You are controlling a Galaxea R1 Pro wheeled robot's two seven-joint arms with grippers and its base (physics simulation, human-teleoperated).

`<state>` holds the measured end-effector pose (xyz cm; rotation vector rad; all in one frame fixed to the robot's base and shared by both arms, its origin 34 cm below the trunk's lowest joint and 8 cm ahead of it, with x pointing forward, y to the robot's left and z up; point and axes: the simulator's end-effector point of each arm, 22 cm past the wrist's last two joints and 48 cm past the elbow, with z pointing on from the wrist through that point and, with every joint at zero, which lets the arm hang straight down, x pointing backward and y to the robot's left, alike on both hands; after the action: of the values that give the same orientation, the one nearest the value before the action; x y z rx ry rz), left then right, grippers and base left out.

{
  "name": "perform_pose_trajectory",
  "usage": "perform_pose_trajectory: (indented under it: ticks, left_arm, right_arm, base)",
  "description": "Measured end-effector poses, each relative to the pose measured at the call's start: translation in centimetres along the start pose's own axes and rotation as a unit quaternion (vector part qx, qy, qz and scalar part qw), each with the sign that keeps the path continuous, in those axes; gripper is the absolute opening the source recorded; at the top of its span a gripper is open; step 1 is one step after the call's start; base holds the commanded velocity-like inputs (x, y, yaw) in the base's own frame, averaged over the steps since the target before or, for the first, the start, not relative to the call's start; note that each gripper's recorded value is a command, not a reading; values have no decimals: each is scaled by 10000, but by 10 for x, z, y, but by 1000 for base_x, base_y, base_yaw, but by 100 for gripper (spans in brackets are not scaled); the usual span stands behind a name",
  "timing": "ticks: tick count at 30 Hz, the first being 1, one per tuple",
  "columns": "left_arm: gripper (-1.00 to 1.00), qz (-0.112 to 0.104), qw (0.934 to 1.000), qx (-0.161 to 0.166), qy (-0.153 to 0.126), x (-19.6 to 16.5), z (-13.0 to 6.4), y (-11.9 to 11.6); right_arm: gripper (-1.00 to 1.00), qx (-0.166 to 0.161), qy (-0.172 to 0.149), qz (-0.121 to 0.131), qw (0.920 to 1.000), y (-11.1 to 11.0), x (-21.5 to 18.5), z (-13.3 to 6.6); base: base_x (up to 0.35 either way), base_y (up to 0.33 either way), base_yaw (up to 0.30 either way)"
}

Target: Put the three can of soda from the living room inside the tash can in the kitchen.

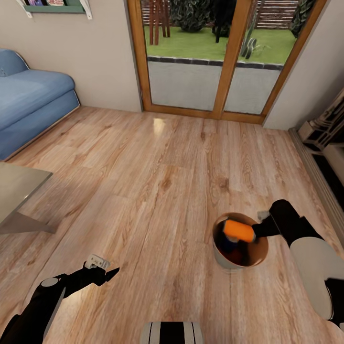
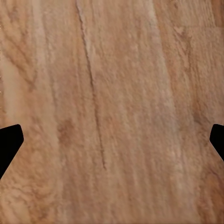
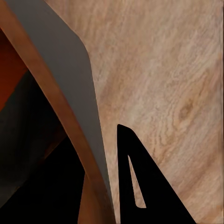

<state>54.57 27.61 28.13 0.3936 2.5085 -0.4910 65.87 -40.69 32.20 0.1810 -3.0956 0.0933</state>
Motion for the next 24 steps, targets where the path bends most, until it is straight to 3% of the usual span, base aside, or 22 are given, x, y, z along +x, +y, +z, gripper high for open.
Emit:
perform_pose_trajectory:
  ticks: [17, 24]
  left_arm:
    - [100, -125, 9998, 60, 135, 18, 4, -3]
    - [100, -124, 9998, 62, 143, 19, 4, -3]
  right_arm:
    - [-100, 206, -743, -58, 9970, -10, -48, -43]
    - [-100, 333, -1178, -91, 9924, -15, -72, -70]
  base:
    - [0, 0, 0]
    - [0, 0, 0]
